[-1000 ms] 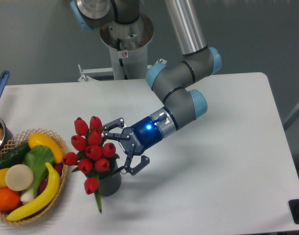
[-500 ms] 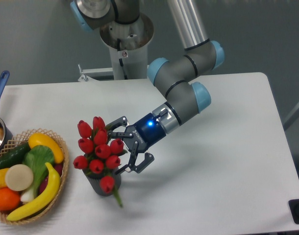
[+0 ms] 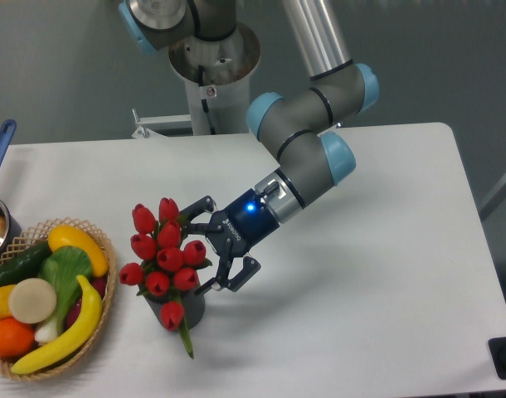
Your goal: Insert the flowers into the vase
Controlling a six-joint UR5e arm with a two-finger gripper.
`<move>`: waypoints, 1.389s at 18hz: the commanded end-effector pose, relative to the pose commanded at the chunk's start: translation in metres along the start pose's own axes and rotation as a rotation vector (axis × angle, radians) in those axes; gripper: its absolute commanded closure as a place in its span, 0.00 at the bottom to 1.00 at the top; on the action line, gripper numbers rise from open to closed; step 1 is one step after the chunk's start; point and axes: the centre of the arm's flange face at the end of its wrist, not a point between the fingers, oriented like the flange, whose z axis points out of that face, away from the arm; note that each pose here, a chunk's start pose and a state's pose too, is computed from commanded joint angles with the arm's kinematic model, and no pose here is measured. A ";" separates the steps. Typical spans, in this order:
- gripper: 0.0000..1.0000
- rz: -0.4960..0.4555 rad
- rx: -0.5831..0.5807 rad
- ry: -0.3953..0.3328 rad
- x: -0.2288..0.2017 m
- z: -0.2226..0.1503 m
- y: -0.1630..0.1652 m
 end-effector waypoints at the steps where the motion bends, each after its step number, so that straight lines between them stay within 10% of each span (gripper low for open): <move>1: 0.00 0.008 -0.006 -0.007 0.001 -0.004 -0.005; 17: 0.00 0.045 -0.234 -0.065 0.006 -0.022 -0.012; 25: 0.00 0.117 -0.591 -0.336 0.009 -0.139 -0.060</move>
